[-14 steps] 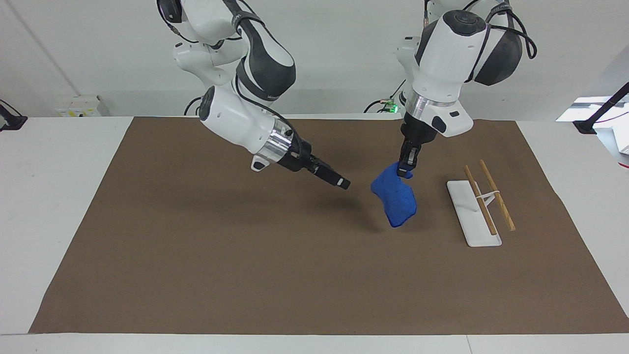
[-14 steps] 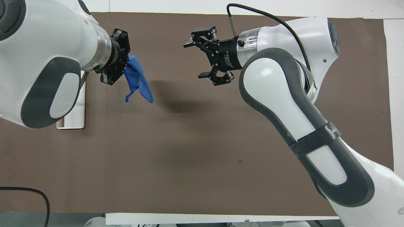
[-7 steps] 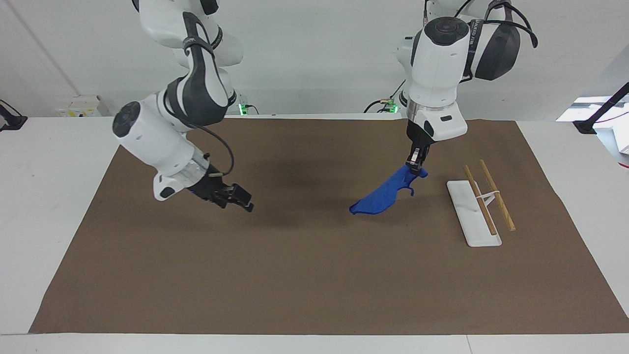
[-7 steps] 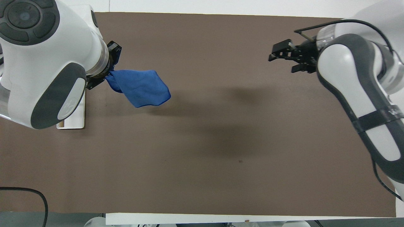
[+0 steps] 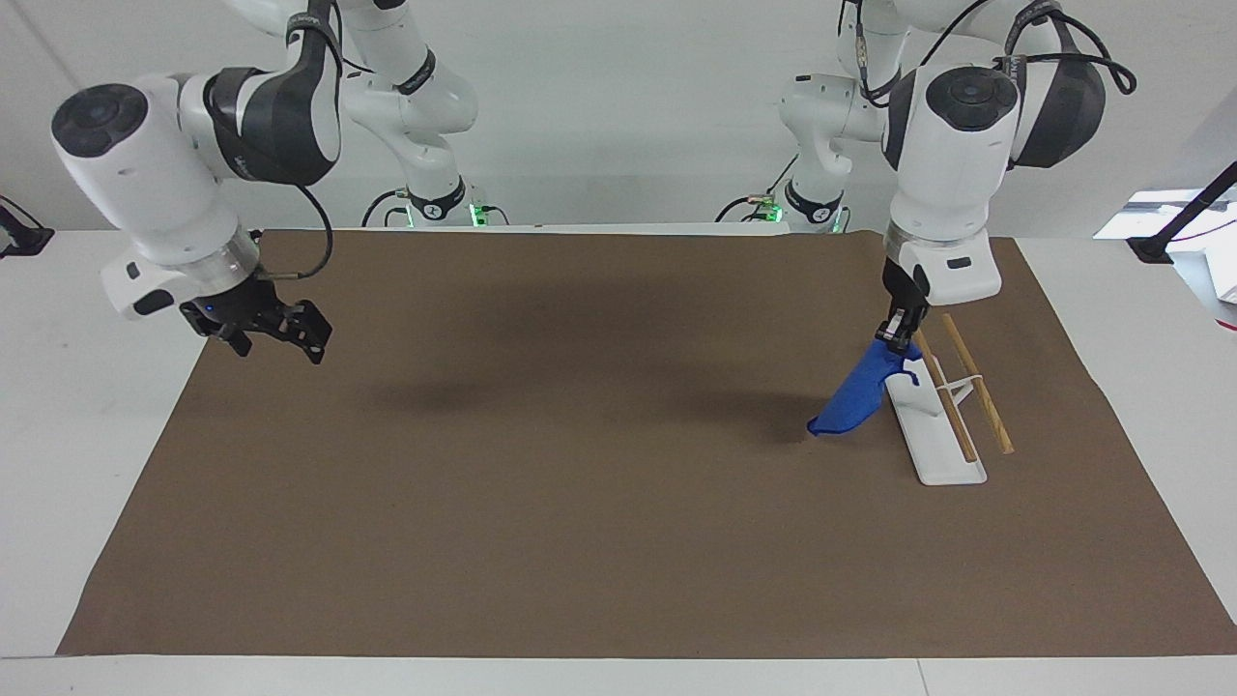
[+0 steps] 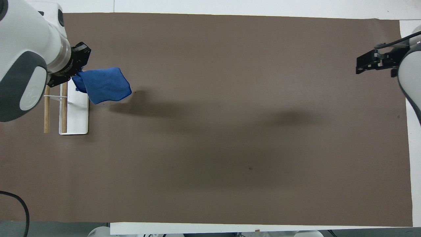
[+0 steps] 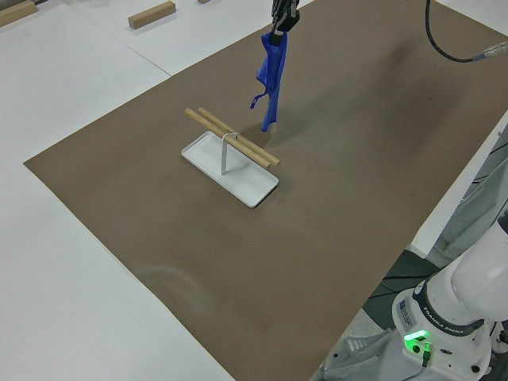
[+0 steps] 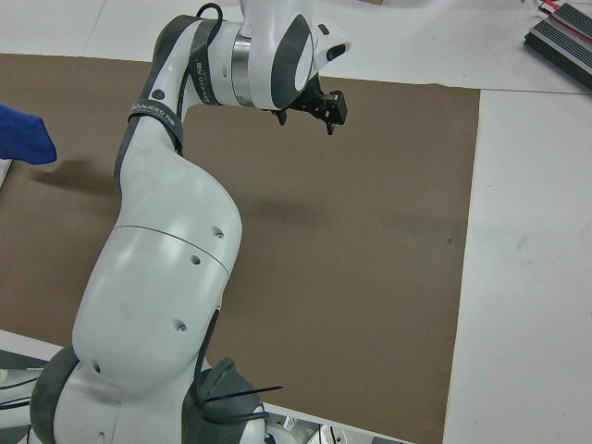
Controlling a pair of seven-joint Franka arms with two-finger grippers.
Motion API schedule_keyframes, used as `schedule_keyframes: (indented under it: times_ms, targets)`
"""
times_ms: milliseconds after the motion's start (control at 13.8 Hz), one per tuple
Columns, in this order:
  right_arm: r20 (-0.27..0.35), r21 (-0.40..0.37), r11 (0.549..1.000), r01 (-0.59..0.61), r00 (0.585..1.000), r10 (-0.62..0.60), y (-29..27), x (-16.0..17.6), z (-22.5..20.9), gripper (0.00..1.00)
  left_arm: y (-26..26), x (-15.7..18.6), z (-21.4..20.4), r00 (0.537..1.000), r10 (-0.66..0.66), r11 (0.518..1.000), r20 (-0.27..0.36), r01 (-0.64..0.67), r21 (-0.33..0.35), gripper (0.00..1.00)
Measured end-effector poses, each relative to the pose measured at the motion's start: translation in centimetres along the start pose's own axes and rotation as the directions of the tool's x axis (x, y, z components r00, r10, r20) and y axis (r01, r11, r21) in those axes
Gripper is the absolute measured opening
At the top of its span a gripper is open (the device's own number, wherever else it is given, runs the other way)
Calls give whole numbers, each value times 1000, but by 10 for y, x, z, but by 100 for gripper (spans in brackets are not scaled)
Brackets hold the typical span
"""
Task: Right arm passes towel to left arm to hang
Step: 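Move the towel with the left gripper over the white rack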
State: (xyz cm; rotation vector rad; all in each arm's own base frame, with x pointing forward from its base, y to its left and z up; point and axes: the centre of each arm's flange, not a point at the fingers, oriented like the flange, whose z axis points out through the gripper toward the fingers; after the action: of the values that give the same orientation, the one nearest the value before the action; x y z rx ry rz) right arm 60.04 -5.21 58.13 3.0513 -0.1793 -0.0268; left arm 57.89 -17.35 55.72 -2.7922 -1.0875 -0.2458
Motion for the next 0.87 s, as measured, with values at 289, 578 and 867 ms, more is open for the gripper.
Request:
schedule_keyframes:
  times_ms: [289,578,867]
  targets:
    - [-15,-25,1000,-9,1000,8,44,-34,-61,100,-29,47,24,1000,-8,1000,-16,8,-6,2]
    - [55,-24,1000,20,998,-19,35,-53,-69,100,-71,96,49,997,16,1000,-79,-14,20,2]
    - [98,-21,999,43,994,-40,23,-60,-67,100,-106,132,55,992,34,999,-119,-29,37,2]
